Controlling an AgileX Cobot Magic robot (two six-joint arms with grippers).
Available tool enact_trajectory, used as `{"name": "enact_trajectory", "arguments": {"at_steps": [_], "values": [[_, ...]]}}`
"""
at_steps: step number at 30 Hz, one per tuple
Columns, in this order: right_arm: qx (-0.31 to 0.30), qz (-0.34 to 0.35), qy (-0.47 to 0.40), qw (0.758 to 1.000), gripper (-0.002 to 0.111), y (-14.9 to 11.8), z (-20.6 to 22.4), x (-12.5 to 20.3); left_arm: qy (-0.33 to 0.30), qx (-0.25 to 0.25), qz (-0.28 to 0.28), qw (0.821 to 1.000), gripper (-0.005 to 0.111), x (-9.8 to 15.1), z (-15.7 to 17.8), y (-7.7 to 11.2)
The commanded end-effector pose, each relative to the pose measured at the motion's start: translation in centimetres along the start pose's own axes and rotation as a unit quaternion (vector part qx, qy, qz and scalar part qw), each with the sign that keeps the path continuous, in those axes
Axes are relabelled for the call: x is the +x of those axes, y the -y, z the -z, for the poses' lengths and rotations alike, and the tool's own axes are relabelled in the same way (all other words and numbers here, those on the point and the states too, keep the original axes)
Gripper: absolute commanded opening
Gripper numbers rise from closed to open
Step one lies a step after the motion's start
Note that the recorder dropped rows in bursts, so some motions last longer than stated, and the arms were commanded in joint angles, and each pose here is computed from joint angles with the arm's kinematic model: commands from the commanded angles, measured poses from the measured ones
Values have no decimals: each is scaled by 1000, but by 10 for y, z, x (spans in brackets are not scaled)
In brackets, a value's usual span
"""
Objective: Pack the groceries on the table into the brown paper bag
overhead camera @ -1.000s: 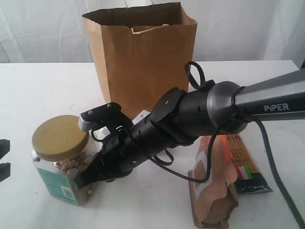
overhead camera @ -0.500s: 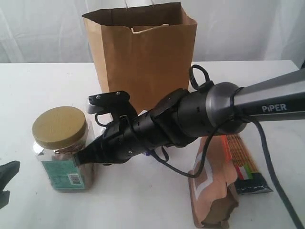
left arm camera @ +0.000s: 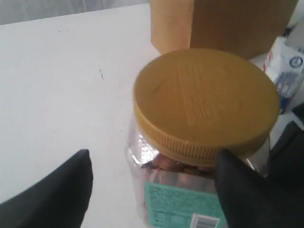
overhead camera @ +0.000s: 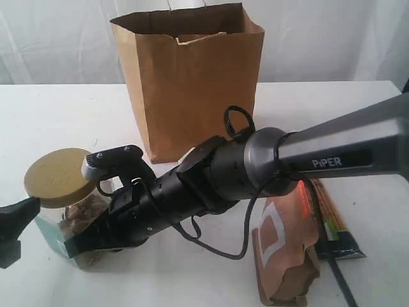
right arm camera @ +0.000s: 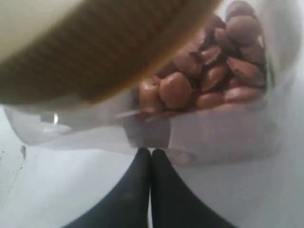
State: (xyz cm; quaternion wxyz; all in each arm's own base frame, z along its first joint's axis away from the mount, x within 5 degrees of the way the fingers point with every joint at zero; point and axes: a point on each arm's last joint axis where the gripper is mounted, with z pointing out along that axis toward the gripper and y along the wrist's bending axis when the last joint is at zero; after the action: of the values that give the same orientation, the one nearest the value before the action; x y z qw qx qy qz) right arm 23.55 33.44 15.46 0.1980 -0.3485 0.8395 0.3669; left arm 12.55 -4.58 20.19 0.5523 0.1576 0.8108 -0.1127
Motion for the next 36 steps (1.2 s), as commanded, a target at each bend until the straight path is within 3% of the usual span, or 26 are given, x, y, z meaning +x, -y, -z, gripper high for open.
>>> {"name": "enact_trajectory", "arguments": {"at_steps": [1,5,8,14,20,26,29,31,36], "values": [[-4,21,23,1000,0,-7,4,-13,-41,36,-140,989,74,10,-2,5],[-25,27,27,999,0,-16,13,-18,-38,88,-156,983,74,12,-6,14],[-18,33,42,998,0,-19,22,-24,-23,93,-131,987,74,9,-5,16],[3,48,59,997,0,-21,30,-30,-2,113,-129,985,74,5,-5,20],[0,16,59,998,0,-22,32,-30,0,114,-130,985,74,5,-5,20],[6,39,52,998,0,-22,33,-29,-4,110,-131,985,74,6,-5,19],[16,60,43,997,0,-23,38,-29,-25,87,-133,987,86,9,-5,14],[25,55,40,997,0,-20,43,-30,-50,58,-128,989,104,13,-6,9],[49,58,35,997,0,-16,59,-34,-87,15,-128,988,105,18,-6,0]]}}
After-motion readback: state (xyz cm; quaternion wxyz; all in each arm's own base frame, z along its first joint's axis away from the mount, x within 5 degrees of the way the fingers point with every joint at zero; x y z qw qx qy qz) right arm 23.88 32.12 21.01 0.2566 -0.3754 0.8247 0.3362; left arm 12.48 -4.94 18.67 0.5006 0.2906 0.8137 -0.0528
